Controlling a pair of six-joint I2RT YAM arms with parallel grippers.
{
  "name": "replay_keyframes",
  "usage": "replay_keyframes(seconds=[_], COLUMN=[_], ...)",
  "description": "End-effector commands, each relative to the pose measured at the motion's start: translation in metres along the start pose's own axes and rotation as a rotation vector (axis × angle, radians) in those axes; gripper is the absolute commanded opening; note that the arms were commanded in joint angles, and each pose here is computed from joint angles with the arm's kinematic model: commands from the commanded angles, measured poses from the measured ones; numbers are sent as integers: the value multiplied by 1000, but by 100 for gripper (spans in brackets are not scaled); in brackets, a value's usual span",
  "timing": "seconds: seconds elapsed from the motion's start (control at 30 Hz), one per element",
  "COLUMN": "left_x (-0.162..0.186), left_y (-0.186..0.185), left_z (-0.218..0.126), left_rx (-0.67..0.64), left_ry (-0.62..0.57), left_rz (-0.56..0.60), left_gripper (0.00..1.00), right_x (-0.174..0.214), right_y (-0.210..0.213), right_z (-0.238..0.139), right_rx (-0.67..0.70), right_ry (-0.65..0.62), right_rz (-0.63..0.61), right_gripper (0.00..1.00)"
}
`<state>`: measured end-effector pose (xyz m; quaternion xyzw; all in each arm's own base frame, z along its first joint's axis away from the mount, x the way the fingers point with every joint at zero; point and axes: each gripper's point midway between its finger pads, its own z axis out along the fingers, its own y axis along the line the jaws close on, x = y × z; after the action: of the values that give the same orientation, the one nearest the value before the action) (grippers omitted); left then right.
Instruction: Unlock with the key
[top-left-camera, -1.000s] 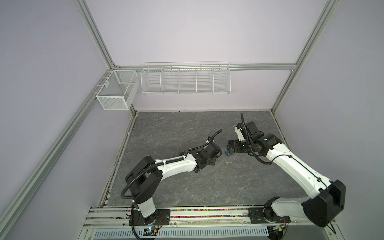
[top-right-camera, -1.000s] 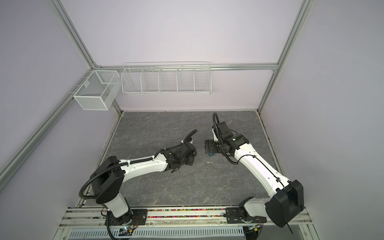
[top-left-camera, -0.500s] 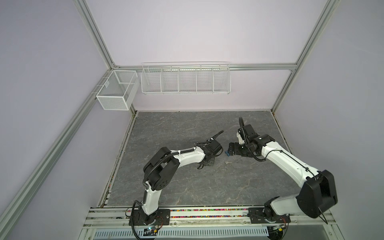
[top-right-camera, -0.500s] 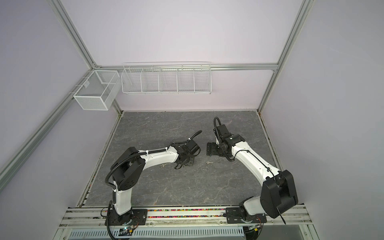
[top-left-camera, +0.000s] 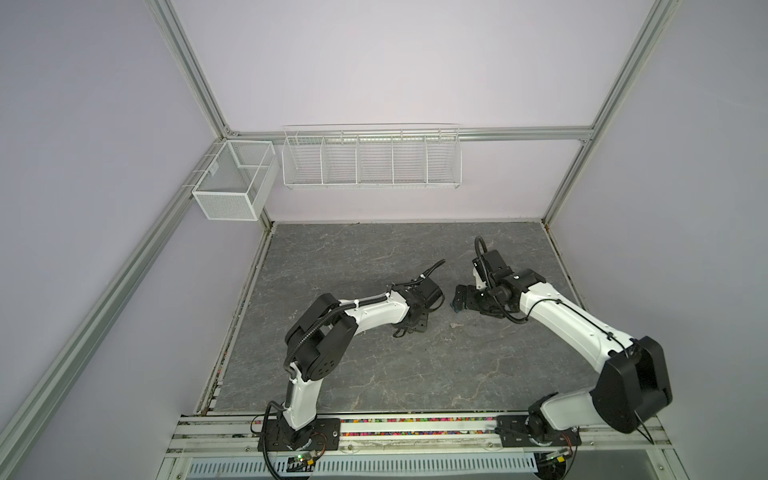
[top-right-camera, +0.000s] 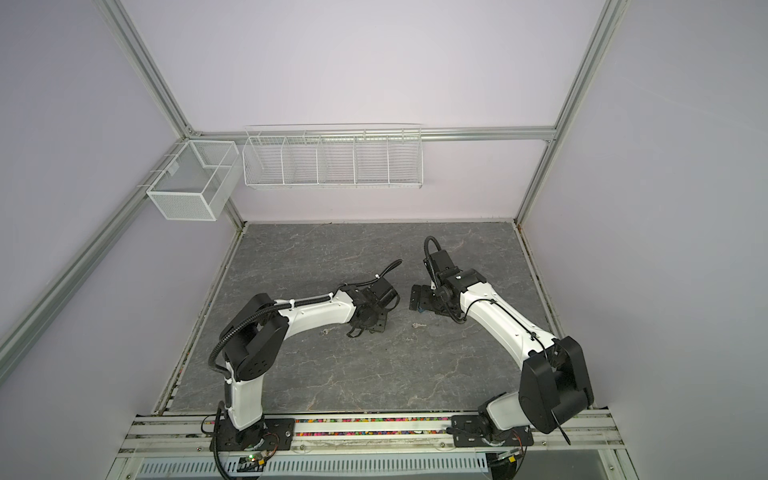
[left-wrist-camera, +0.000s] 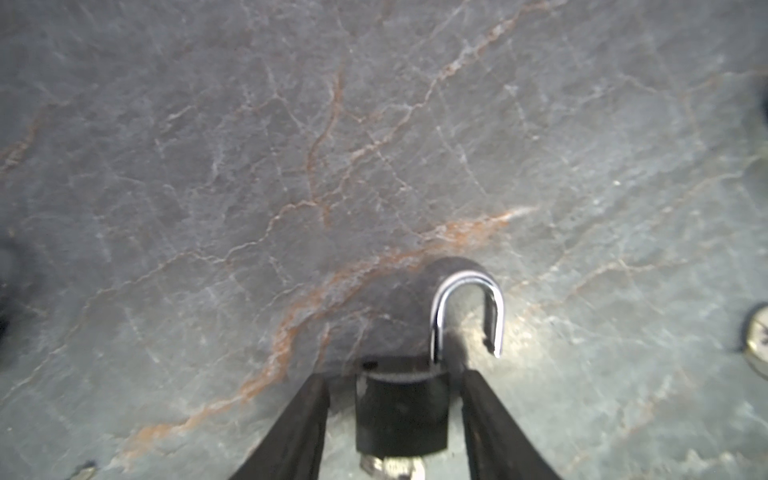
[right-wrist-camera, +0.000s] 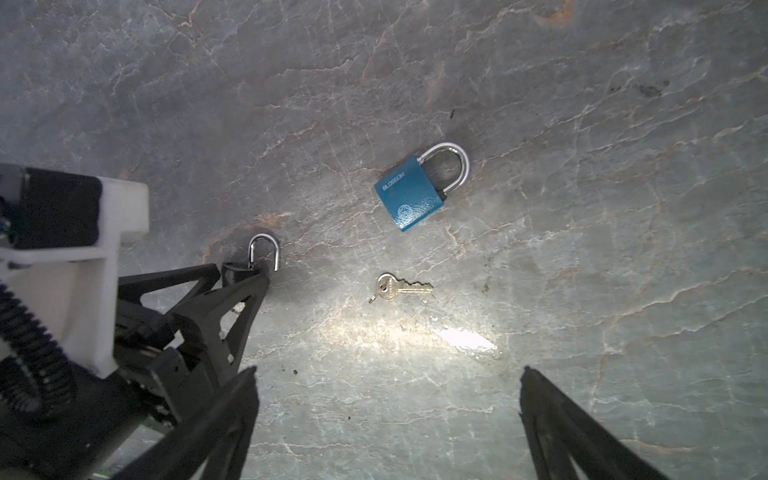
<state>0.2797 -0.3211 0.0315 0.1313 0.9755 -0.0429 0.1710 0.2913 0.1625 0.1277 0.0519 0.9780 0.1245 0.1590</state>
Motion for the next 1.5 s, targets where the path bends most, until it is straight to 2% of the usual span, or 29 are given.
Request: replay_keyframes(seconds=[0.0,0.2,0.37,0.47,0.57,0.67,0.73,0.97,1.07,1.13,1.23,1.33,1.47], left_x=[-6,-14,-22,-25,-26,-27,-26,-24,-25,-24,-24,-24,-24], left_y=[5,27,45,48,51,57,59,60,60,60,60,59,58], left_z=[-34,-87,-117,-128,-134,-137,-136,-134,-132,-131,-129,-129,-128], left_rx=[50,140,193,216,227,222,223,239,239,240,241,248,258], left_ry=[-45,-177,-276,-328,-364,-378,-377,-382,-379,-377,-371,-372,-368], left_rz=[-41,-133,-189,-196,-200,-210,-216,-232,-235,-236,-242,-245,-252], left_gripper=[54,52,51,51,51,51,51,51,51,51,51,51,51], right_x=[17,35,34,32,36,37,37,37,38,37,39,39,36], right_y=[1,20,18,13,14,13,13,10,9,9,5,5,6], right_z=[14,44,68,76,86,90,94,105,109,111,111,110,105], right_rx=[31,55,125,156,161,173,176,206,213,216,236,235,235], right_ry=[31,65,56,46,67,63,59,73,74,74,80,81,73], right_rz=[67,104,142,160,176,189,196,185,184,176,164,151,123], right_gripper=[95,80,57,53,46,44,38,32,24,24,17,16,10])
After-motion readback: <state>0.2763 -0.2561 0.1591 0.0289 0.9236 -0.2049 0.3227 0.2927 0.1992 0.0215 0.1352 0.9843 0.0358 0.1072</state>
